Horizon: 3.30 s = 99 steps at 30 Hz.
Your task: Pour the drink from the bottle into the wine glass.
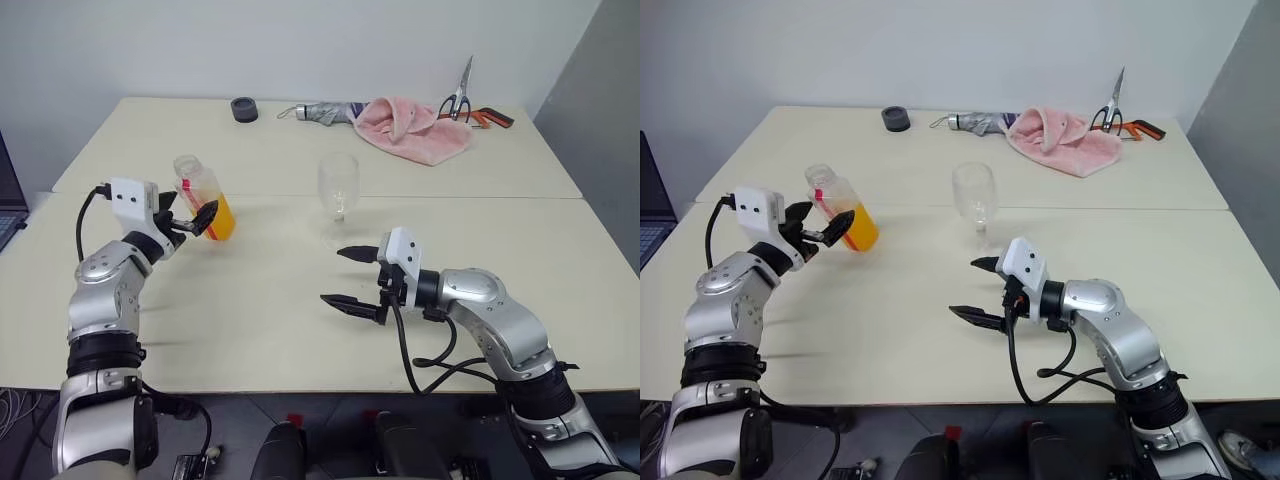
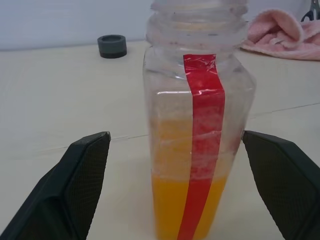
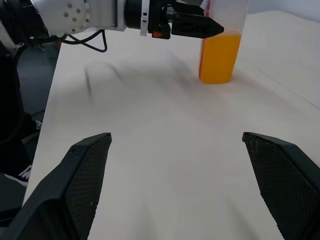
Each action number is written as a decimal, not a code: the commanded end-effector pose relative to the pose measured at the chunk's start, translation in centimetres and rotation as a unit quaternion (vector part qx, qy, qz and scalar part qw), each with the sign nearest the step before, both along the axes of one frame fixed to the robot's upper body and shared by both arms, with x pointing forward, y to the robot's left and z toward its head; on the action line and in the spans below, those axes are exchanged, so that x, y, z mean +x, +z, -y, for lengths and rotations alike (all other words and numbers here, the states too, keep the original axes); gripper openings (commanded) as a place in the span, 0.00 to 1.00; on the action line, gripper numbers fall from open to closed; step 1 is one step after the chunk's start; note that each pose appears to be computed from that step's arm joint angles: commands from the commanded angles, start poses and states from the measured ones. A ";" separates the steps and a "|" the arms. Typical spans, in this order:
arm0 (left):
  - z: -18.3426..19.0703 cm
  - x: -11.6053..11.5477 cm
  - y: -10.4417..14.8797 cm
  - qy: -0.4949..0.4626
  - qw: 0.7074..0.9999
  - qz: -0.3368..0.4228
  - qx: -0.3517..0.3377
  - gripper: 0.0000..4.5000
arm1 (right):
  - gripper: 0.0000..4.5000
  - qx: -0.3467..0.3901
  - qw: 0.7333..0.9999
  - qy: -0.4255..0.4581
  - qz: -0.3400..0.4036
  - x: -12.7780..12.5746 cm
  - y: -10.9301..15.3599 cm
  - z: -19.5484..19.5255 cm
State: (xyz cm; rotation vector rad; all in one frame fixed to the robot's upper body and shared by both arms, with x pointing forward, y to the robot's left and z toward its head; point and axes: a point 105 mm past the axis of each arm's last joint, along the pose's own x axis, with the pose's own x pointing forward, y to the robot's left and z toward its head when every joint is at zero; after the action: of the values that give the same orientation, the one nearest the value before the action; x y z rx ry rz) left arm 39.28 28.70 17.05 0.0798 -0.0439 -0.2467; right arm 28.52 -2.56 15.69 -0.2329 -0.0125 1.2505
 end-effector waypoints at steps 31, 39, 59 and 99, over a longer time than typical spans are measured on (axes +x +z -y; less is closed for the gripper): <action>10.7 1.0 7.5 -0.138 0.966 0.166 0.143 0.37 | 1.00 0.091 0.984 -0.101 0.113 1.5 7.2 3.3; 13.3 1.9 9.6 -0.152 0.930 0.227 0.246 0.37 | 1.00 0.099 0.974 -0.148 0.141 2.6 7.9 3.8; 16.4 3.8 11.1 -0.156 0.853 0.302 0.395 0.37 | 1.00 0.113 0.965 -0.206 0.121 4.8 7.9 4.0; 16.6 4.2 13.0 -0.109 0.763 0.365 0.523 0.37 | 1.00 0.111 0.969 -0.187 0.118 4.3 7.1 3.5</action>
State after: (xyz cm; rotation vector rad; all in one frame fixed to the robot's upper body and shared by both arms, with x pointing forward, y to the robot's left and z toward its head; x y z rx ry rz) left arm 43.94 12.19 27.22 1.3026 -0.6198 -0.4883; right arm 33.51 -6.41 21.80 -0.1644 -0.2394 0.8143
